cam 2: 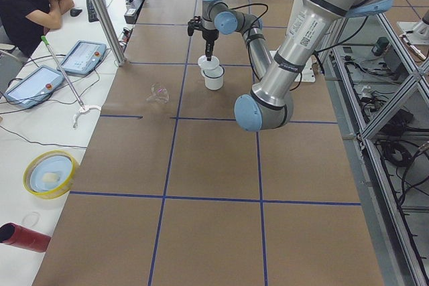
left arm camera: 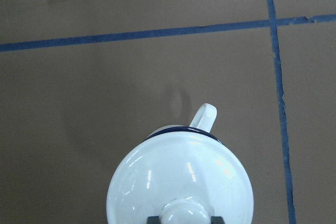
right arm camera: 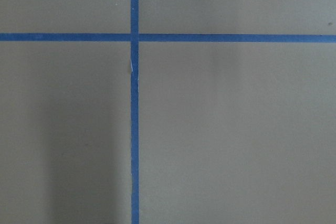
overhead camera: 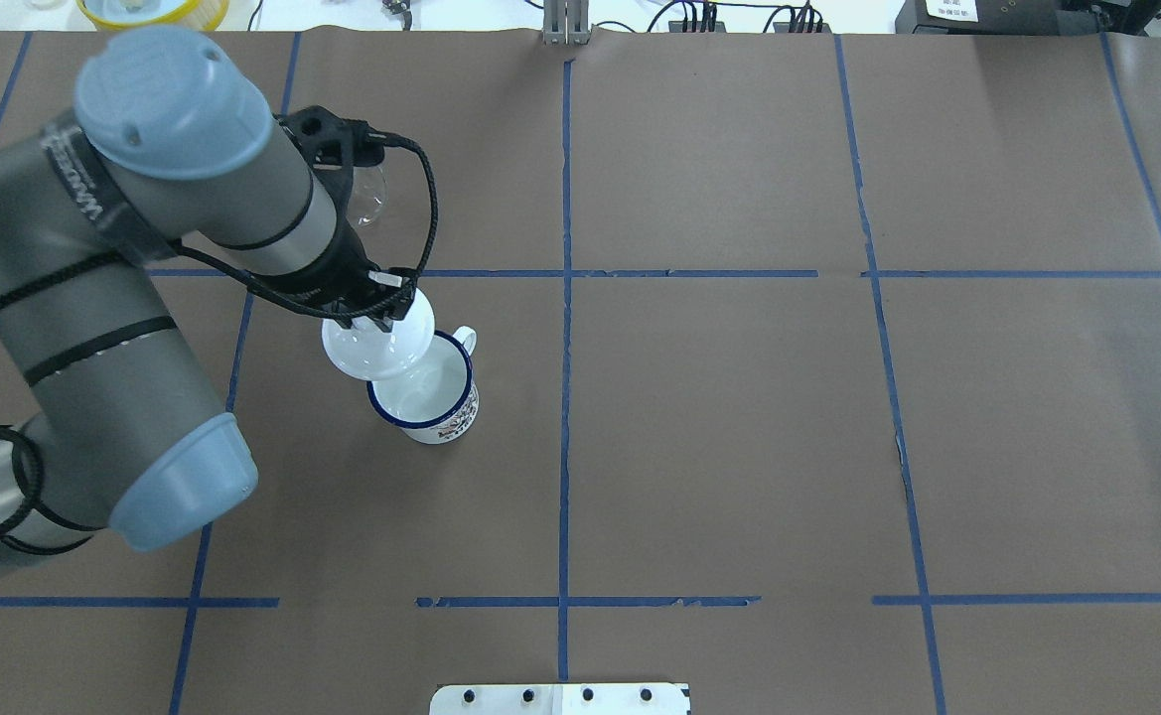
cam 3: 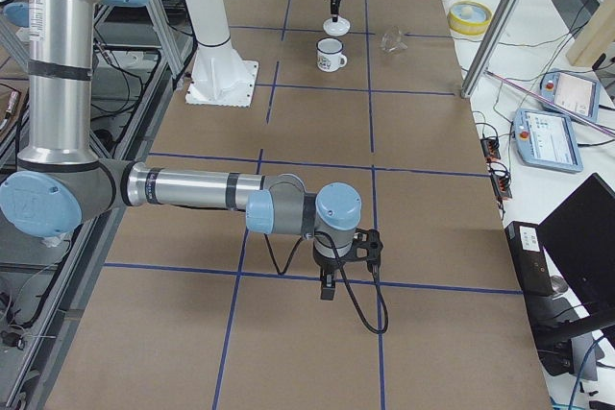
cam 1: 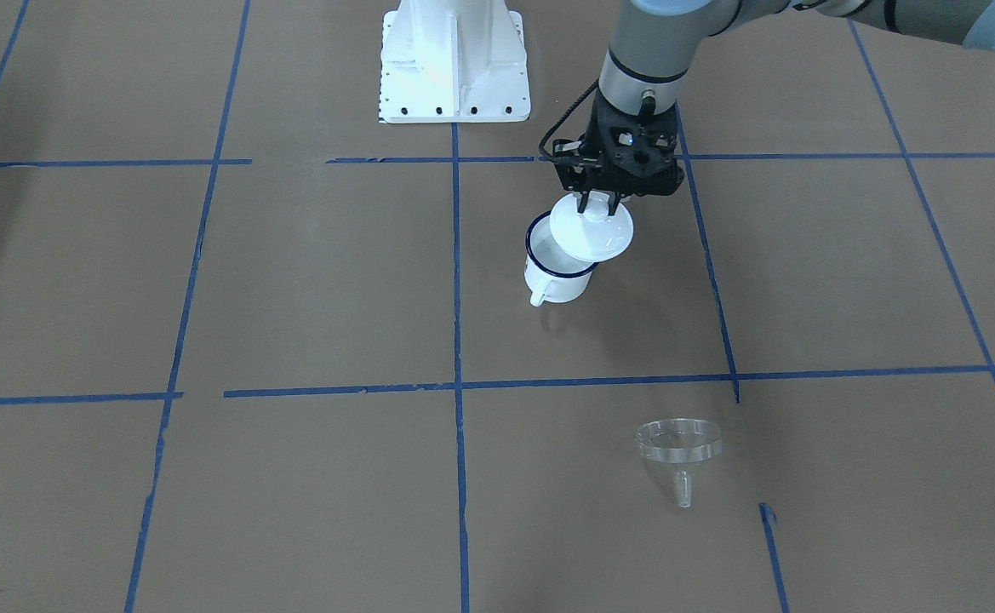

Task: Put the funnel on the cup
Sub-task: 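Grasp the white cap with the left gripper and lift it off, then lower the white cap onto the table beside the mug, open left gripper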

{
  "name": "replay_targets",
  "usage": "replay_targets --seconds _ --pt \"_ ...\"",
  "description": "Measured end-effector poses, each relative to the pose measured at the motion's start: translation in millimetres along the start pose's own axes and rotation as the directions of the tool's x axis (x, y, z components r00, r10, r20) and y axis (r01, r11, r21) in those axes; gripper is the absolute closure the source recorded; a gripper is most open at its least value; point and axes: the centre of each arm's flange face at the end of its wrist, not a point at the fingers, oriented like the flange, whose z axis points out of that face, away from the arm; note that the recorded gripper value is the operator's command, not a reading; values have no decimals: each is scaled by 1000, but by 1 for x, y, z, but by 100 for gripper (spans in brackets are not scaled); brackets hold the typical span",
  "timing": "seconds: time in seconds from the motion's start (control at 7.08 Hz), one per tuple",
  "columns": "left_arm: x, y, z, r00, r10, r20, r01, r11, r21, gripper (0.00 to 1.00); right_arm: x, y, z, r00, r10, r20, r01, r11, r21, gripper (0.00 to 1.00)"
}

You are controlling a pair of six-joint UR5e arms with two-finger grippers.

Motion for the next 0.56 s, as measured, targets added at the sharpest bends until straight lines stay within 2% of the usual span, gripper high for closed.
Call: replay_targets --seconds 0.28,0.56 --pt "-57 17 -8 999 24 25 -25 1000 20 100 0 0 0 1000 1 0 -1 1000 -1 0" --pt "-110 36 22 1000 28 8 -29 999 38 100 0 0 1 1000 1 0 -1 1000 -1 0"
